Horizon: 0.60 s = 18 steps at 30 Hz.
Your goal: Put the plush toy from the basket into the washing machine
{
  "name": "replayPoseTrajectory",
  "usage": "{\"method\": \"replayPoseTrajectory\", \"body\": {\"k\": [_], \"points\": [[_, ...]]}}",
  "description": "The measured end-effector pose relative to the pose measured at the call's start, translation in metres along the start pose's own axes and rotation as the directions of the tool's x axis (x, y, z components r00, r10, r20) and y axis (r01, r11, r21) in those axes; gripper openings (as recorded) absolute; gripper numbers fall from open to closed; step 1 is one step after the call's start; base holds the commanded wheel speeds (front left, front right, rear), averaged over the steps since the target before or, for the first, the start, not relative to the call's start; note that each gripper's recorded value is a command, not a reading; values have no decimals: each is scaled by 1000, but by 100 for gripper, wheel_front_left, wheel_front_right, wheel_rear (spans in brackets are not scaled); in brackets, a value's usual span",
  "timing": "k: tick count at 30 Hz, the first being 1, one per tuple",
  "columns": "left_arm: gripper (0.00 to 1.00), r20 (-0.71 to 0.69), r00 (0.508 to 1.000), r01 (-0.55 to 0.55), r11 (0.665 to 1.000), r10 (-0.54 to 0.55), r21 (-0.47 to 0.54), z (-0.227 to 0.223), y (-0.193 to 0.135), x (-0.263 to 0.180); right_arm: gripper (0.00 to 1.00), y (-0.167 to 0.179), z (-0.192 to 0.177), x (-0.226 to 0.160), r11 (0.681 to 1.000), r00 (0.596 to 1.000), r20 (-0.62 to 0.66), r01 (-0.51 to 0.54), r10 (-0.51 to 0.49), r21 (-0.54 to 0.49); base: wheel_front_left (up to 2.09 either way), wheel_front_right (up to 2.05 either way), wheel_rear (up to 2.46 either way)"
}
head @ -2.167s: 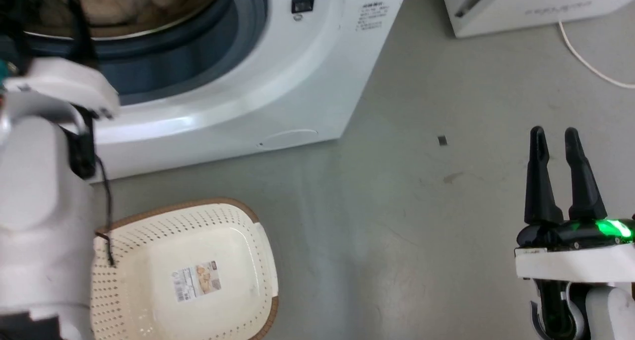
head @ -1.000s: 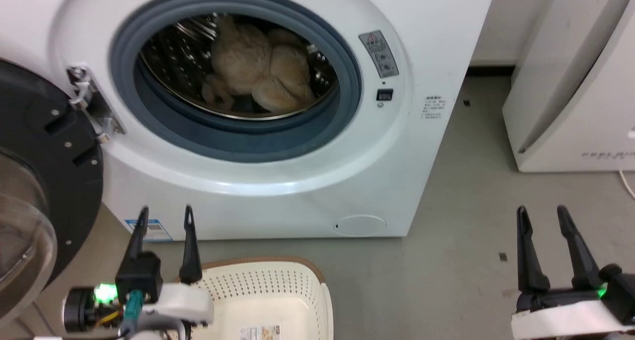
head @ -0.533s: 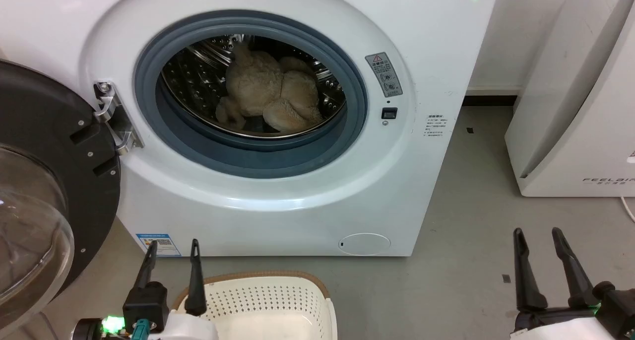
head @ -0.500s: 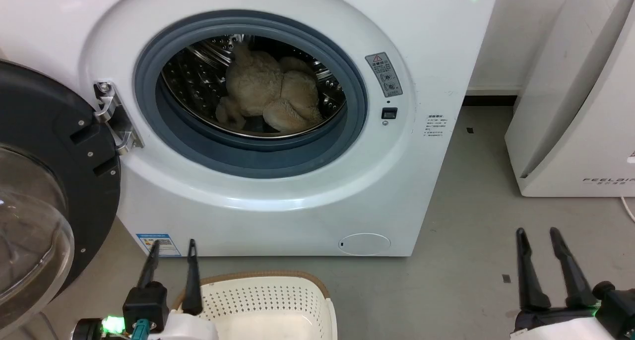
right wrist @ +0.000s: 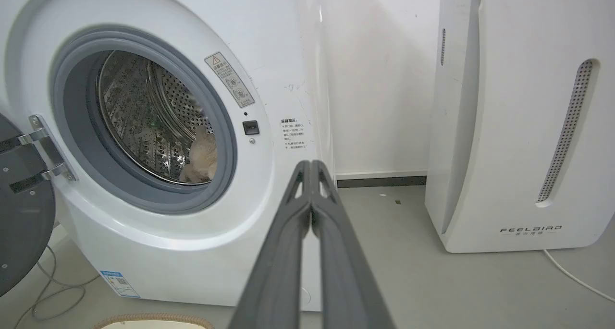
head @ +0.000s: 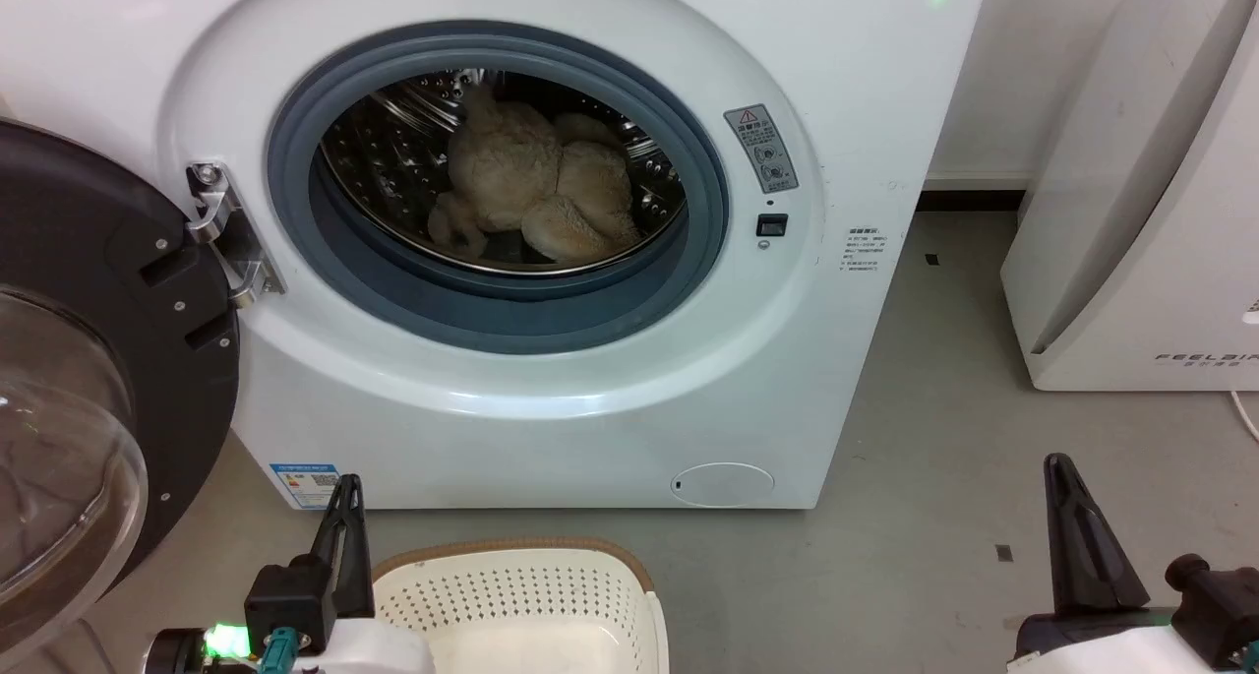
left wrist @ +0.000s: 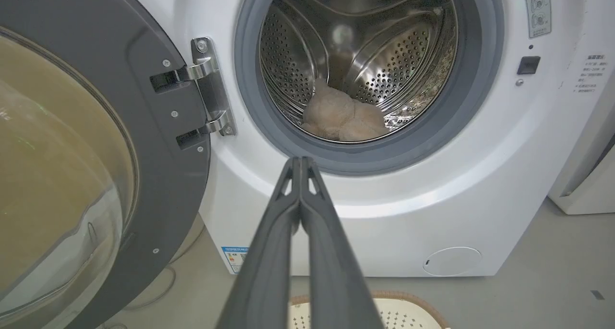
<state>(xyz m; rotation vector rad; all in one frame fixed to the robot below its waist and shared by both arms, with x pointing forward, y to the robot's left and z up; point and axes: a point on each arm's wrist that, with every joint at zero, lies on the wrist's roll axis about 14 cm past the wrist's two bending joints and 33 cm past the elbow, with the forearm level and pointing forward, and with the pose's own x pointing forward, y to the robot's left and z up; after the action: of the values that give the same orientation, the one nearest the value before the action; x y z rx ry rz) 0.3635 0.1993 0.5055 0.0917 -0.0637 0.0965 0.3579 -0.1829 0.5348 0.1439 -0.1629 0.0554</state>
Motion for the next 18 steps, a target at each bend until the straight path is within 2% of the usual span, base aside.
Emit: {"method": "replayPoseTrajectory", "body": {"k": [18], "points": [[0,-10,1000,14,1000,-14,-11,3,-3,2,0,3,-4,0,1000,999,-33,-13,12,-25,0,0,0]]}}
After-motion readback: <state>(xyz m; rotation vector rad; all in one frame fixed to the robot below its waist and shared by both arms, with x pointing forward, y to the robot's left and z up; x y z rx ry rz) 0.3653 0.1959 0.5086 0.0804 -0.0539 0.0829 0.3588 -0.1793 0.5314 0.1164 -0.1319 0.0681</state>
